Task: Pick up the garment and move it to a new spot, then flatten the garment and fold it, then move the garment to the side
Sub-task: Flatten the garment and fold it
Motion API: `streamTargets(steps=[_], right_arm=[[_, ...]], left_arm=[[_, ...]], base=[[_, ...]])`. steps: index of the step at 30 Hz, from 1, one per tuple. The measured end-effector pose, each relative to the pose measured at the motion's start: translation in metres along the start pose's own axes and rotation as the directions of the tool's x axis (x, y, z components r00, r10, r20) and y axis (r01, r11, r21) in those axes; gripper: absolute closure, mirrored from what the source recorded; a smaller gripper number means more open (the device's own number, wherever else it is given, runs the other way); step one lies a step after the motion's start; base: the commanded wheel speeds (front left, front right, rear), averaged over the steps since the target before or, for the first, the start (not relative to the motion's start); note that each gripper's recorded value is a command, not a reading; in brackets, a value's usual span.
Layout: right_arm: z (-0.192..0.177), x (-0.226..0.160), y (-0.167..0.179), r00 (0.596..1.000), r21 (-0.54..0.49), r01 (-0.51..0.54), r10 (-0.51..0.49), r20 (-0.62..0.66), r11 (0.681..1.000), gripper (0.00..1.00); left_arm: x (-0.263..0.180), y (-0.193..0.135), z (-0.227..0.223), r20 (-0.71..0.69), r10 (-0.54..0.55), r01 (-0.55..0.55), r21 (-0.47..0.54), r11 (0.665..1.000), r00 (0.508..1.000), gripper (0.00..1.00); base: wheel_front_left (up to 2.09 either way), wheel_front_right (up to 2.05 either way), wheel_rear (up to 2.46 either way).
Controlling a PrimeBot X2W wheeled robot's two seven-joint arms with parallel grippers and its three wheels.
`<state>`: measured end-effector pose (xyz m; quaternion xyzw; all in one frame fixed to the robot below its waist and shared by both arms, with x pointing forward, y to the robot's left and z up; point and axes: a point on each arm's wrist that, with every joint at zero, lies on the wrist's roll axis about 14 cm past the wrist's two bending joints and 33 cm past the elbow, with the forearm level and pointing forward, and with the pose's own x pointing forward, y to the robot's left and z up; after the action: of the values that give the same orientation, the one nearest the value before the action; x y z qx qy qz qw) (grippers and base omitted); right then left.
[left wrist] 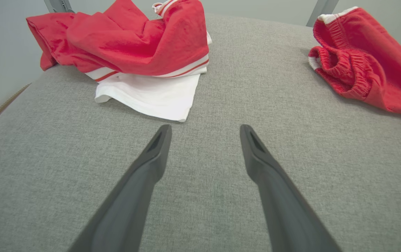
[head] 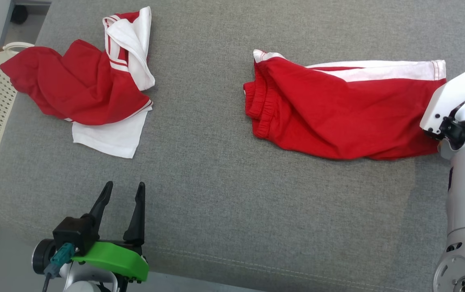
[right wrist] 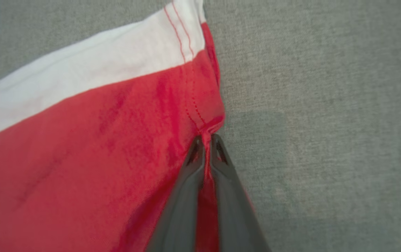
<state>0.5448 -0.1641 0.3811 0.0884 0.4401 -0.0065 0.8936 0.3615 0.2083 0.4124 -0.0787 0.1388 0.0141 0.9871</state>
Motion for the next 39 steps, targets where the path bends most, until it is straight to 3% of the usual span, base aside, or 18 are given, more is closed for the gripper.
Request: streamTargets(steps=[5, 17, 20, 30, 39], right_arm=[[0.005, -0.006, -0.009, 1.0, -0.006, 0.024, -0.024, 0.009, 1.0, 1.0], [0.036, -0.047, -0.077, 0.97, 0.005, 0.215, -0.214, 0.113, 0.977, 1.0], [0.044, -0.055, -0.077, 0.964, -0.015, 0.228, -0.224, 0.14, 0.973, 1.0], [0.06, -0.066, -0.01, 0.976, -0.127, 0.101, -0.074, 0.204, 0.987, 1.0], [0.056, -0.076, 0.067, 0.973, -0.25, -0.071, 0.122, 0.194, 0.966, 1.0]], left_arm=[[0.0, 0.0, 0.003, 0.013, -0.002, 0.002, -0.006, 1.0, 1.0, 0.0], [-0.002, -0.012, 0.011, 0.043, -0.034, 0.035, -0.017, 0.999, 0.998, 0.0], [-0.002, -0.014, 0.012, 0.046, -0.041, 0.042, -0.019, 0.999, 0.998, 0.0], [-0.007, -0.018, 0.017, 0.066, -0.049, 0.051, -0.031, 0.998, 0.997, 0.0], [-0.019, -0.015, 0.022, 0.09, -0.037, 0.041, -0.044, 0.998, 0.995, 0.0]], base=[[0.0, 0.0, 0.0], [0.0, 0.0, 0.0], [0.0, 0.0, 0.0], [0.0, 0.0, 0.0], [0.0, 0.0, 0.0]])
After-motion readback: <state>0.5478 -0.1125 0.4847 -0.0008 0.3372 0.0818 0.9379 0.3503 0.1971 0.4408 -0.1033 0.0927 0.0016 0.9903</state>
